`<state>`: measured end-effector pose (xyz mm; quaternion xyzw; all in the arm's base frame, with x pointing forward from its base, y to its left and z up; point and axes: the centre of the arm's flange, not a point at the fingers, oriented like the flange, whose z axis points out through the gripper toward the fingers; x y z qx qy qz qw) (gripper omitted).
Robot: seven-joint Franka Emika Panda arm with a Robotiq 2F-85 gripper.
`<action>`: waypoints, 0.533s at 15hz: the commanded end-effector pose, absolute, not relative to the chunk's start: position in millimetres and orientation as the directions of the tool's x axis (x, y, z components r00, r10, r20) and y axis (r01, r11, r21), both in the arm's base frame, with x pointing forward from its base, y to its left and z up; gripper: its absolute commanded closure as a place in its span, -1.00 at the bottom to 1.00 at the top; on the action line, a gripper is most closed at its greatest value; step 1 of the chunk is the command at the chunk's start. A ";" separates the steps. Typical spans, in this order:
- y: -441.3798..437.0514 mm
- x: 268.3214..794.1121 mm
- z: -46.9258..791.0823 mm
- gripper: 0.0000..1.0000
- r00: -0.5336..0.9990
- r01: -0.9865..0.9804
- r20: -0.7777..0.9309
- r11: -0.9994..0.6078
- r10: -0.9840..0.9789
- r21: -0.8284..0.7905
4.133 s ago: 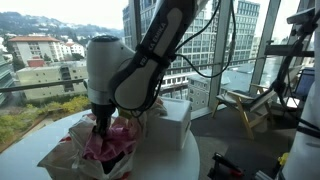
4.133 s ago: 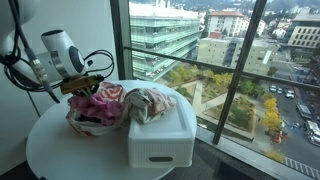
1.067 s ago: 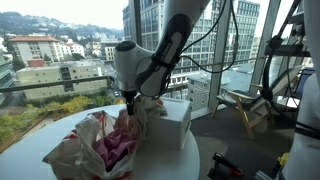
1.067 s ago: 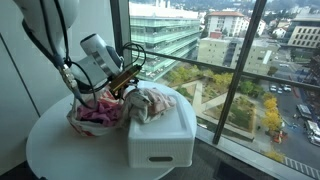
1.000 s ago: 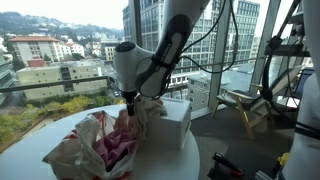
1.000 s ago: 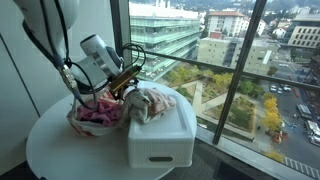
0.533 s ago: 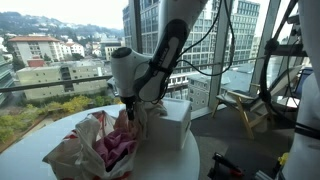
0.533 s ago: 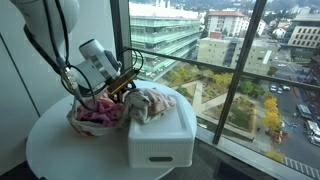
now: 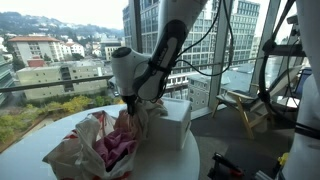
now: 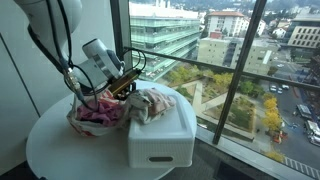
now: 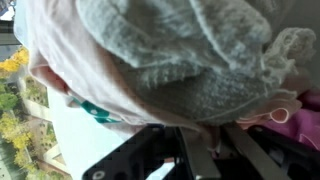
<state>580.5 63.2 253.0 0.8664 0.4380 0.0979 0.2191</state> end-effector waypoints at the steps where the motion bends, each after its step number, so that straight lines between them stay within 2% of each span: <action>1: 57.7 583.7 265.7 1.00 0.657 0.666 0.014 -0.590 0.754 0.456; 3: 57.9 584.5 282.7 0.94 0.695 0.626 0.062 -0.646 0.716 0.437; 8: 51.4 582.2 346.2 0.95 0.777 0.509 0.152 -0.752 0.611 0.420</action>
